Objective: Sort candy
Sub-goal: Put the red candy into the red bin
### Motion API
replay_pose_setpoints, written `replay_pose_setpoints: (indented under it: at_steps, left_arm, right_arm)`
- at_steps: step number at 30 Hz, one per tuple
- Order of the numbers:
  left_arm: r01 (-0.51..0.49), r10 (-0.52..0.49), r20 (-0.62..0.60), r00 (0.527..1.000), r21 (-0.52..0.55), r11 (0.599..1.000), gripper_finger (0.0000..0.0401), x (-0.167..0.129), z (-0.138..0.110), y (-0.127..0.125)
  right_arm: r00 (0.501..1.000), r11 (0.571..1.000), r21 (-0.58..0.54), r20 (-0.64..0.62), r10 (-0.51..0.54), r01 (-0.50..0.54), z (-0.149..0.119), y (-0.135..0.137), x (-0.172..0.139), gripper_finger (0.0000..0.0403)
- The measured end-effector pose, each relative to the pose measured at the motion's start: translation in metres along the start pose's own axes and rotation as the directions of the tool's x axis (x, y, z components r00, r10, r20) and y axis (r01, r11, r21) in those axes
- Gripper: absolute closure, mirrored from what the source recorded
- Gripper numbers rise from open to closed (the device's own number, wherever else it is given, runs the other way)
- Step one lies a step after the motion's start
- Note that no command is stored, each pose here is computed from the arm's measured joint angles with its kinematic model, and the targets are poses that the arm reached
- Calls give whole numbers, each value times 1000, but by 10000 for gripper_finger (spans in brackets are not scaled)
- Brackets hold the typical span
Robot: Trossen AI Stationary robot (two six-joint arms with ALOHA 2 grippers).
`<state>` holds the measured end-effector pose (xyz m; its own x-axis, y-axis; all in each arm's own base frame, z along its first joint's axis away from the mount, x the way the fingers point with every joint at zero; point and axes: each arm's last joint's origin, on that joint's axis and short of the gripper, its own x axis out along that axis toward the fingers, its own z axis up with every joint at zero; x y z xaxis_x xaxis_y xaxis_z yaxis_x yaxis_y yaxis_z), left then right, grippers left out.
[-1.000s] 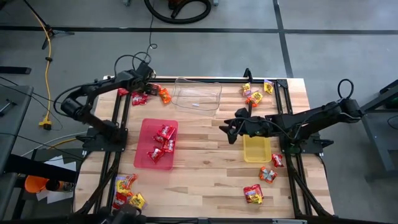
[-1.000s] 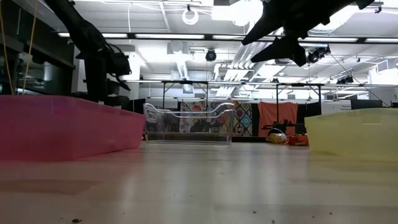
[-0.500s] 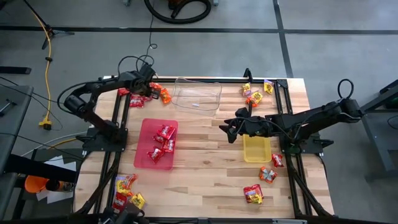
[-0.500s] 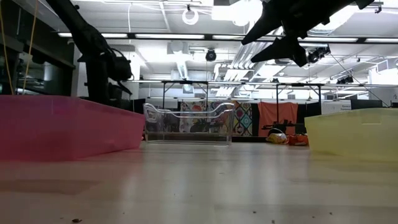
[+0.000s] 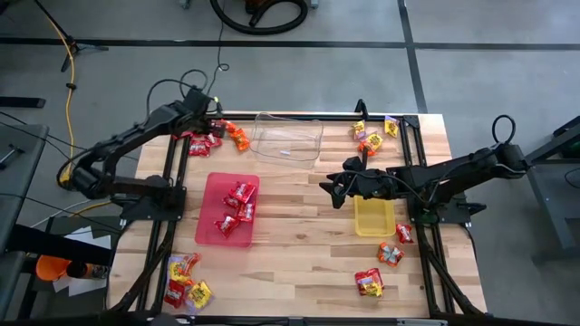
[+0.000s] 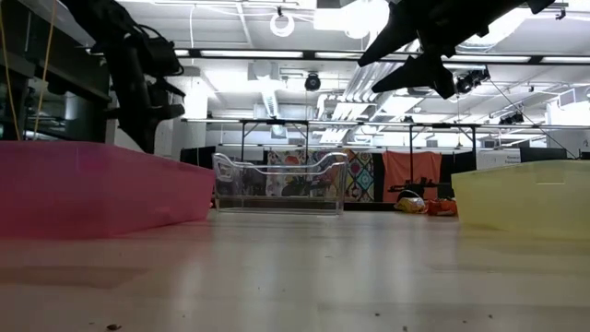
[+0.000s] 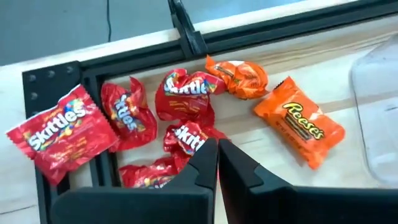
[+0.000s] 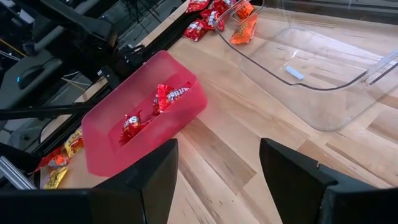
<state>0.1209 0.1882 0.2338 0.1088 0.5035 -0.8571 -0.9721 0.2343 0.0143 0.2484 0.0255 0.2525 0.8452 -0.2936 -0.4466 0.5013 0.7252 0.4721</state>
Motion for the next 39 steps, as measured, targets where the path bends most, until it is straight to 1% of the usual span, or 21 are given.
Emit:
replay_pose_setpoints:
  at_steps: [3,6,10,15,19,24,27,30,33,35,37,39]
  left_arm:
    - [11,-11,-16,1000,12,1000,399,3,0,-1]
    - [-2,2,-70,998,6,1000,385,16,-1,-4]
    - [-30,30,-136,990,4,1000,348,33,-3,-6]
    - [-47,51,-183,982,25,999,294,46,-5,-8]
    - [-50,54,-188,981,27,998,259,51,-4,-9]
    - [-53,54,-188,981,8,999,230,62,-3,-12]
    - [-67,67,-221,973,10,998,221,73,-5,-14]
    - [-101,104,-249,963,28,995,219,83,-8,-14]
    - [-146,155,-230,961,53,988,219,87,-10,-19]
    - [-142,153,-231,961,64,988,219,91,-10,-22]
    - [-137,152,-243,958,77,988,227,92,-12,-24]
    - [-127,149,-250,957,101,987,250,93,-13,-26]
  right_arm:
    - [1000,1000,-1,0,1,-1,0,0,0,181]
    - [1000,1000,-1,0,1,-1,0,0,0,181]
    - [1000,1000,-1,0,0,0,0,0,0,181]
    - [1000,1000,-1,0,0,0,0,0,0,181]
    - [1000,1000,-1,1,-1,1,0,0,0,181]
    - [1000,1000,-1,11,-11,11,0,0,0,181]
    - [1000,1000,-1,11,-11,11,0,0,0,181]
    - [1000,1000,0,16,-16,16,0,0,0,181]
    - [999,1000,1,23,-23,23,1,-1,0,181]
    - [999,1000,1,23,-23,23,1,-1,0,181]
    - [999,1000,2,23,-23,23,1,-1,0,181]
    - [999,1000,2,23,-23,23,1,-1,0,181]
